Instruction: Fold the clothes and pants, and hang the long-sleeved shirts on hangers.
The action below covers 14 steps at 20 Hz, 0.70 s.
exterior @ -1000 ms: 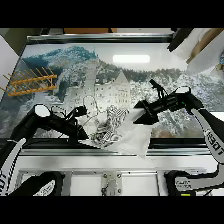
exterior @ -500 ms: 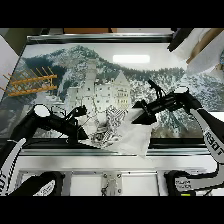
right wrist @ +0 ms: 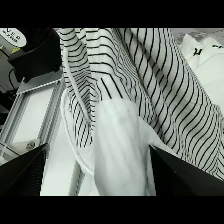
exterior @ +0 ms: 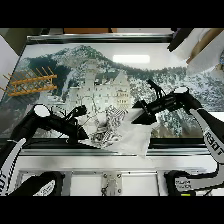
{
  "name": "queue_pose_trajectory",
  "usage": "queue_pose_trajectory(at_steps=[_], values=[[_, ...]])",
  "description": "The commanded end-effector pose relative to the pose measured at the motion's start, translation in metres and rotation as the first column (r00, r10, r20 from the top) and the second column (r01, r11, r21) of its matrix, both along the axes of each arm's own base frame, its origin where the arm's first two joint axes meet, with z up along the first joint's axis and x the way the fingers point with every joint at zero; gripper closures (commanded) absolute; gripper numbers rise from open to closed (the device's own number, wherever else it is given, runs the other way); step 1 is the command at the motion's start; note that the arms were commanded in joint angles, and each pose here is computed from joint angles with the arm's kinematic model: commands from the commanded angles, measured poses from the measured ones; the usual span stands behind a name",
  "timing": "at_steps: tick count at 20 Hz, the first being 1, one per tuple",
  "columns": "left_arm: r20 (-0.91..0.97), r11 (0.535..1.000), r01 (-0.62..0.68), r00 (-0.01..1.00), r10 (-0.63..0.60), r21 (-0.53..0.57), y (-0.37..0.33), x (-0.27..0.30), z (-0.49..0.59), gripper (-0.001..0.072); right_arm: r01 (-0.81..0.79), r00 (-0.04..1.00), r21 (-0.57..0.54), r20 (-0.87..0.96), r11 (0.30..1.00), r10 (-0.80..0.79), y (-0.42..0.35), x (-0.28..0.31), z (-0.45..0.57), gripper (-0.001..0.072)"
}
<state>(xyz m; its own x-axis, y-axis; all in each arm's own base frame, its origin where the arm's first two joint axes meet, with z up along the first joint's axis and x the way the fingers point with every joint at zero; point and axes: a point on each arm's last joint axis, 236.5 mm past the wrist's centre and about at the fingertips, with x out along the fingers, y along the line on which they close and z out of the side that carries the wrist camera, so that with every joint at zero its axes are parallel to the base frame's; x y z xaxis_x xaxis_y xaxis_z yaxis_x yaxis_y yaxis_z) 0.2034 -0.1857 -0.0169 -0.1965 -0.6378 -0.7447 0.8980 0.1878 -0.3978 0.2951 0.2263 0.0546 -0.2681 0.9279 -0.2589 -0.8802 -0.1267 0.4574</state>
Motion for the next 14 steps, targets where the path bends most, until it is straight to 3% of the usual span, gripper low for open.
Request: queue_pose_trajectory(at_steps=[1, 8, 9, 10, 11, 14], values=[[0.000, 1.000, 0.004, 1.000, -0.004, 0.001, 0.0002, -0.0004, -0.0001, 0.0696, 0.000, 1.000, 0.000, -0.002, 1.000, 0.000, 0.0003, -0.0002, -0.0003, 0.0005], [0.000, 1.000, 0.003, 1.000, -0.003, 0.001, 0.0002, -0.0003, -0.0001, 0.0696, 0.000, 1.000, 0.000, -0.002, 1.000, 0.000, 0.0003, -0.0002, -0.0003, 0.0018], [0.000, 1.000, 0.003, 1.000, -0.003, 0.001, 0.0002, -0.0003, -0.0001, 0.0696, -0.001, 1.000, 0.000, -0.003, 1.000, 0.001, 0.0002, -0.0004, -0.0002, 0.0205], [0.000, 1.000, 0.003, 1.000, -0.003, 0.001, 0.0002, -0.0003, -0.0001, 0.0696, -0.001, 1.000, 0.000, -0.003, 1.000, 0.001, 0.0002, -0.0005, -0.0002, 0.0561], [0.000, 1.000, 0.003, 1.000, -0.003, 0.001, 0.0002, -0.0003, -0.0001, 0.0696, 0.000, 1.000, -0.001, -0.004, 1.000, 0.000, 0.0003, -0.0002, -0.0003, 0.0688], [0.000, 1.000, 0.003, 1.000, -0.003, 0.002, 0.0002, -0.0004, -0.0001, 0.0696, 0.000, 1.000, -0.001, -0.005, 1.000, 0.000, 0.0003, -0.0002, -0.0004, 0.0694]])
